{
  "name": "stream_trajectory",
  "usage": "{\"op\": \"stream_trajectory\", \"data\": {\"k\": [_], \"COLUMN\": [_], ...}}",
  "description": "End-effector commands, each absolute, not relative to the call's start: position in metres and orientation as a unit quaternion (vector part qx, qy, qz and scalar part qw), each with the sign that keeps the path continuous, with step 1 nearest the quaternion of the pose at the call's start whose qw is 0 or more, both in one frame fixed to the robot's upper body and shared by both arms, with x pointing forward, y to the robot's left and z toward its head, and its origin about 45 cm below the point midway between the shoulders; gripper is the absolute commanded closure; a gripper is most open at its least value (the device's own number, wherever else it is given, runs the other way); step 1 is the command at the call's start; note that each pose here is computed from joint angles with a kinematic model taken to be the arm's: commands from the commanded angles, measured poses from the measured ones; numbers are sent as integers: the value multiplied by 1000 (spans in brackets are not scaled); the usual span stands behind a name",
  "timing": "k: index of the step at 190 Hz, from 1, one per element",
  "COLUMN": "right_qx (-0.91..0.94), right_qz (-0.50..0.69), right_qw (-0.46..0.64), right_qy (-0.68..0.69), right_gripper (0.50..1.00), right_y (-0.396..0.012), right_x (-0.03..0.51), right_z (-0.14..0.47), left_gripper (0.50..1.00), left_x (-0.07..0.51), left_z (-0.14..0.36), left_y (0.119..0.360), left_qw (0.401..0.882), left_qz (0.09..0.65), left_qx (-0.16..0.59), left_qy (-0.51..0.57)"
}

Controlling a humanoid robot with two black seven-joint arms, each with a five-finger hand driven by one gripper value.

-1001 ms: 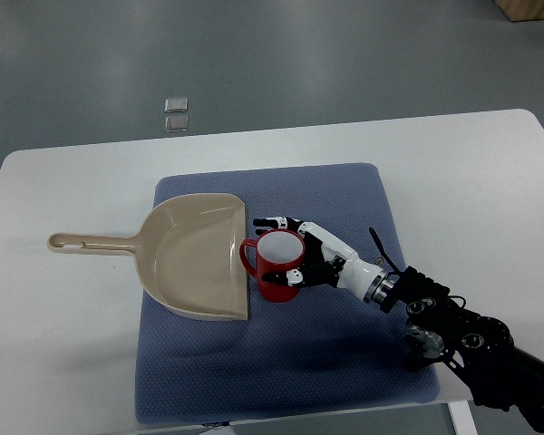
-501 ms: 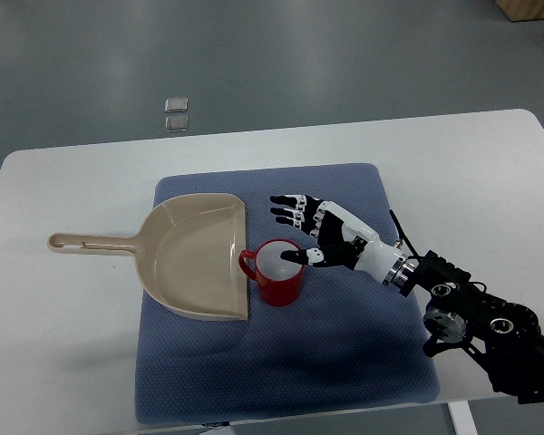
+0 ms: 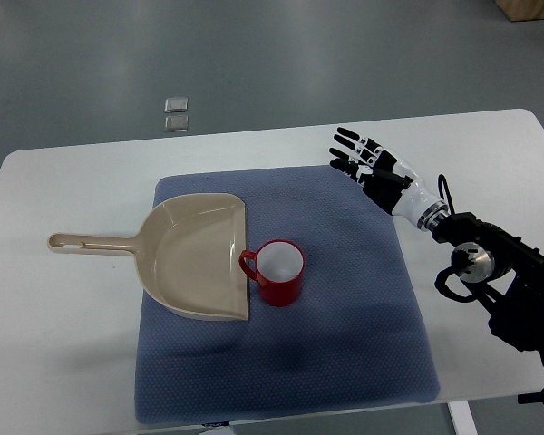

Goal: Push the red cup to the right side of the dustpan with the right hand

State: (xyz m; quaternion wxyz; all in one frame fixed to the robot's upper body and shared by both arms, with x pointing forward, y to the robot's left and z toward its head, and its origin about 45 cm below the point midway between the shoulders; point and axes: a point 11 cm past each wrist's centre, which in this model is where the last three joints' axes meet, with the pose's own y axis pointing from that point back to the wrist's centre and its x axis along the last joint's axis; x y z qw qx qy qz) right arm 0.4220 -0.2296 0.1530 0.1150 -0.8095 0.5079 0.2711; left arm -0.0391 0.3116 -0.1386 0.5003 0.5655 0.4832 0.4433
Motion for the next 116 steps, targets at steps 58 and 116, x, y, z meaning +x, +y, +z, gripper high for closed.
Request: {"op": "stream_trajectory", "data": {"k": [58, 116], "right_qx": [-763, -766], "right_qz": [389, 358], "right_qw": [121, 184], "right_qy": [502, 501], "right_gripper": [566, 566], "right_y": [-261, -268], "right_x": [430, 434], "right_z": [153, 166], "left_gripper": [500, 500], "left_x": [-39, -39], "left_z": [-139, -139], "left_y": [312, 311], "left_qw": [500, 501], "left_qz": [443, 442], "left_qx": [566, 566], "left_qy": [483, 483]}}
